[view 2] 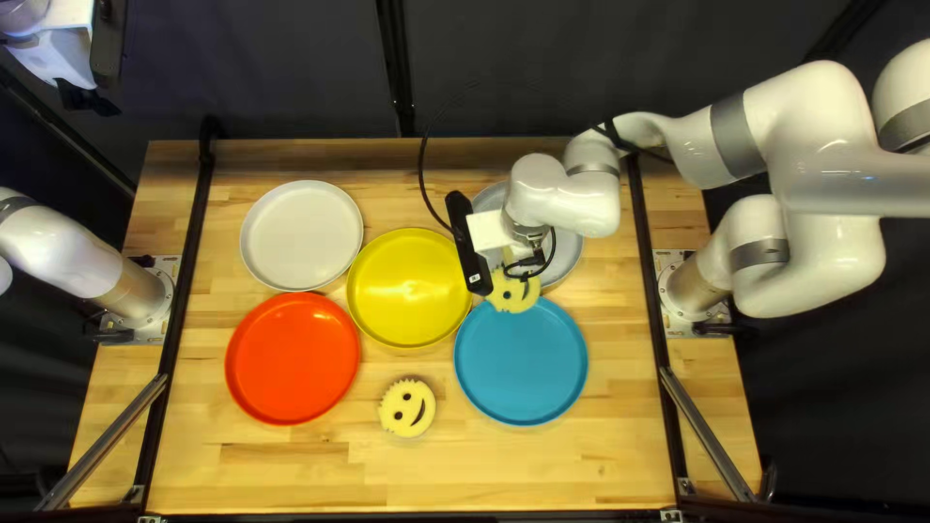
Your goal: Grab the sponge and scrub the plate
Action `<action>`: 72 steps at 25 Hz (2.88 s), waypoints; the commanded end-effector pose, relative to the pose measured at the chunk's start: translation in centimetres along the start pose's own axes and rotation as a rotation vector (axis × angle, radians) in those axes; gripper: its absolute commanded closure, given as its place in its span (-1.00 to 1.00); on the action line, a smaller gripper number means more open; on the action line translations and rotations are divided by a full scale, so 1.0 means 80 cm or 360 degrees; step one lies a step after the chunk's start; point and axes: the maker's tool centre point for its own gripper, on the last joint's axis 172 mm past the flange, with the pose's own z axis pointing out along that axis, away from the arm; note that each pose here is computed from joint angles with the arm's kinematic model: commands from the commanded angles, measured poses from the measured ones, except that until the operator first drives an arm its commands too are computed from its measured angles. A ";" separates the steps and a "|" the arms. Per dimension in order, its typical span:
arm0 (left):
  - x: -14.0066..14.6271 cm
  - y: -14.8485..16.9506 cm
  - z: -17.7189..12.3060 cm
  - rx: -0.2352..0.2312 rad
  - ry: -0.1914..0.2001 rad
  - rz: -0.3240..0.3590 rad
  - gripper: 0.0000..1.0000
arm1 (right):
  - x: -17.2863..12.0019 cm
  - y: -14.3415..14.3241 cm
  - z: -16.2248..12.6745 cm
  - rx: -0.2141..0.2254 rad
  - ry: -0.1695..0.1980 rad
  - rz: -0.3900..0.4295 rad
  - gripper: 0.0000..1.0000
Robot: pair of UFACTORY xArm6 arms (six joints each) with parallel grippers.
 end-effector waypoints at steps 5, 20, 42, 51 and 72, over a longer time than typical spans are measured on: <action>0.000 0.000 0.000 0.0000 0.0000 0.0000 -1.00 | -0.001 -0.040 0.017 -0.0036 0.0002 -0.0048 1.00; 0.000 0.000 0.000 0.0000 0.0000 0.0000 -1.00 | -0.032 -0.070 0.036 -0.0070 0.0022 -0.0116 1.00; 0.000 0.000 0.000 0.0000 0.0000 0.0000 -1.00 | -0.040 -0.140 0.039 -0.0105 -0.0003 -0.0165 1.00; 0.000 0.000 0.000 0.0000 0.0000 0.0000 -1.00 | -0.056 -0.072 0.038 -0.0075 0.0000 -0.0139 1.00; 0.000 0.000 0.000 0.0000 0.0000 0.0000 -1.00 | -0.061 -0.127 0.036 -0.0118 -0.0028 -0.0204 1.00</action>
